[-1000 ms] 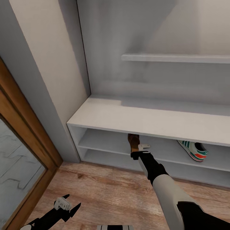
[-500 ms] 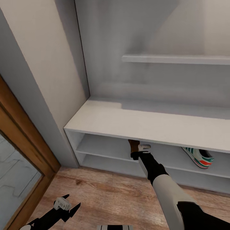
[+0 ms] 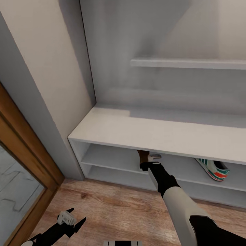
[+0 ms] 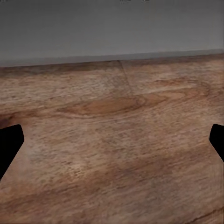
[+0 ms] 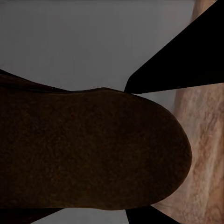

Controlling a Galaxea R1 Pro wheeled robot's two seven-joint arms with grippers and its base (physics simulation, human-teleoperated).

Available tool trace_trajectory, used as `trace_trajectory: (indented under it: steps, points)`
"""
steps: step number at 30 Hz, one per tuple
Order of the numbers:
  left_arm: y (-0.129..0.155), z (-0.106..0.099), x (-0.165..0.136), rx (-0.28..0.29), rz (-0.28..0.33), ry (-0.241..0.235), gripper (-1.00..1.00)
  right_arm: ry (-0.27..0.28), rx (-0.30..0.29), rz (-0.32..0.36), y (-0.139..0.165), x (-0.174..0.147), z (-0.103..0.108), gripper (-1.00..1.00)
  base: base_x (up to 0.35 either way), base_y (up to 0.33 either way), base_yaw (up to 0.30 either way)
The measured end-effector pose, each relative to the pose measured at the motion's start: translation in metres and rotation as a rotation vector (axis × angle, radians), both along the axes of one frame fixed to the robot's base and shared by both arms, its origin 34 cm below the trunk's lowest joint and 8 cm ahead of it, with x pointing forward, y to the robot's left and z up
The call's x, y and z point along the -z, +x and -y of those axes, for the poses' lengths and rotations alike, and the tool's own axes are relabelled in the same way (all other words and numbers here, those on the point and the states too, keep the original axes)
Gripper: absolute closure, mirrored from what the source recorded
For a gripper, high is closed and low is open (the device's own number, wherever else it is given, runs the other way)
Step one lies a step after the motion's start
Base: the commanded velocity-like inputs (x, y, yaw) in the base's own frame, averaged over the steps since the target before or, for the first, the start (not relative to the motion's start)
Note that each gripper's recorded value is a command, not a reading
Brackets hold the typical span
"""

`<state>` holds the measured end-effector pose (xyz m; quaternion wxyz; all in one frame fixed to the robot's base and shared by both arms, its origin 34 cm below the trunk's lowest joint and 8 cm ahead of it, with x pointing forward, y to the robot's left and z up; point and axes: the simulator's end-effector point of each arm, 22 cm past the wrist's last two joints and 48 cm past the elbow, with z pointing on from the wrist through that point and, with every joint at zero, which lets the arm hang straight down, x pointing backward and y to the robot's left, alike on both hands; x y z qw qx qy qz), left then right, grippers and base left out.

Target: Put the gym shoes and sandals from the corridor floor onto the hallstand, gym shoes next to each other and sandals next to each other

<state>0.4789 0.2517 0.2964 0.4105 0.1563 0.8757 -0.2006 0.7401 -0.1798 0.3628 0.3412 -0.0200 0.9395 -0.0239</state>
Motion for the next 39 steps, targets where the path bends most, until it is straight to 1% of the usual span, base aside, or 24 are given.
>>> trace_trajectory:
  steps: [10,11,32,39]
  points:
    - [0.0002,-0.0009,-0.0001,0.0,0.0,0.002,-1.0,0.0,0.0,0.0,0.0001,0.0,0.0001,1.0,0.012,0.0,0.0]
    - [0.0001,-0.0009,0.0,0.0,0.0,0.002,-1.0,0.0,0.0,0.0,0.0001,0.0,0.0001,-1.0,0.0,0.0,0.0]
    - [0.0006,-0.0019,-0.0004,-0.002,0.002,0.002,-1.0,0.002,0.002,0.0,0.0001,0.0001,-0.0001,-1.0,-0.005,0.0,0.0]
    - [0.0004,-0.0015,0.0,-0.001,0.0,0.002,-1.0,0.002,0.003,-0.001,0.0001,0.0005,0.0,-1.0,-0.297,0.0,0.0]
